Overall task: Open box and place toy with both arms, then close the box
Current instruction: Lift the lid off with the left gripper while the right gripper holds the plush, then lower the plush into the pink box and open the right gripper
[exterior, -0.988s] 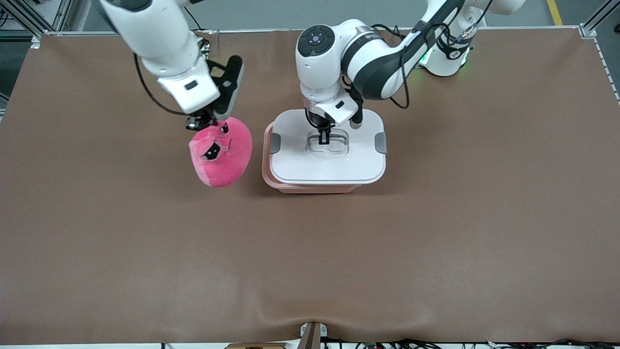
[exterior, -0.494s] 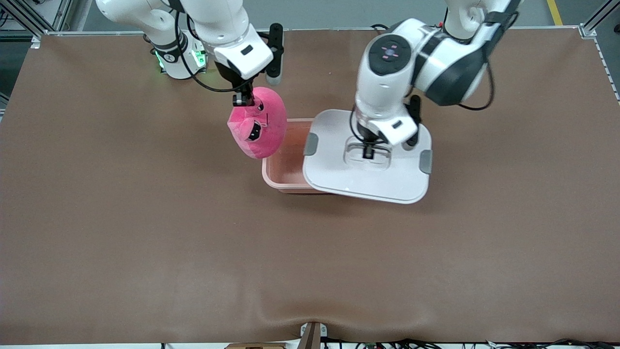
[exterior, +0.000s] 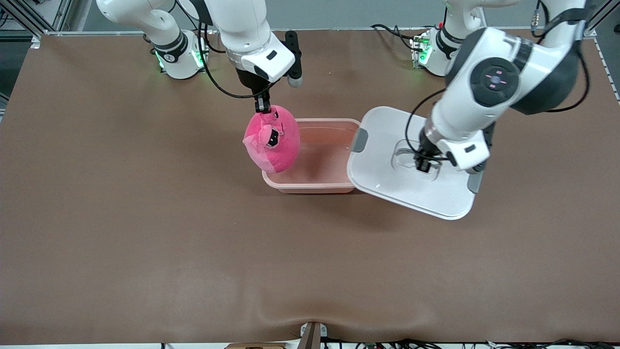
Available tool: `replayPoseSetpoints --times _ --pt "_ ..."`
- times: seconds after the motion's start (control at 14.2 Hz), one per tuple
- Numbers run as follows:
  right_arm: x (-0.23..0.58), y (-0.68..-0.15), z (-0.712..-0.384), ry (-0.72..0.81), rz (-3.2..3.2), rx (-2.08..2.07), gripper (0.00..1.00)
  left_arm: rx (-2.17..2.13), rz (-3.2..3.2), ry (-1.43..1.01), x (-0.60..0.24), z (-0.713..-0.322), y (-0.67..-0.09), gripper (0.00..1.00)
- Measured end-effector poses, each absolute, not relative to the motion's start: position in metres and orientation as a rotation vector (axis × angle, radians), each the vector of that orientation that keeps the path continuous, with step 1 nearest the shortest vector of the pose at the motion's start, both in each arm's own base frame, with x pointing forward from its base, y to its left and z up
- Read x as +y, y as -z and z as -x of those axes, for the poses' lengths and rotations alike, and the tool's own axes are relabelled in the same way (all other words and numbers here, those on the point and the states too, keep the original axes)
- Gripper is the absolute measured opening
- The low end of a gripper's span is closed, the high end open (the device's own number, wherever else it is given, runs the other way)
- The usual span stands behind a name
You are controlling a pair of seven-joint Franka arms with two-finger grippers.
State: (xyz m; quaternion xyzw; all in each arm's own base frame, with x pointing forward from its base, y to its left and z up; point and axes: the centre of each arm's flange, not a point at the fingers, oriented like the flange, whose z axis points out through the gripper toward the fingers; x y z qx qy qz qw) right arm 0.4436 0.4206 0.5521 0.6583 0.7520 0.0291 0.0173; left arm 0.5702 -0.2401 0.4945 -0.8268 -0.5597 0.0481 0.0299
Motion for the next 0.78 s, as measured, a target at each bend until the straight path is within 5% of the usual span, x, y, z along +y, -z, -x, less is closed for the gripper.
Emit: replayPoseSetpoints --times 0.78 --pt "0.449 -0.518 -0.426 -0.109 -1.929 2.391 0.04 -1.579 2.633 -0.279 -0.124 -0.604 -0.476 0.08"
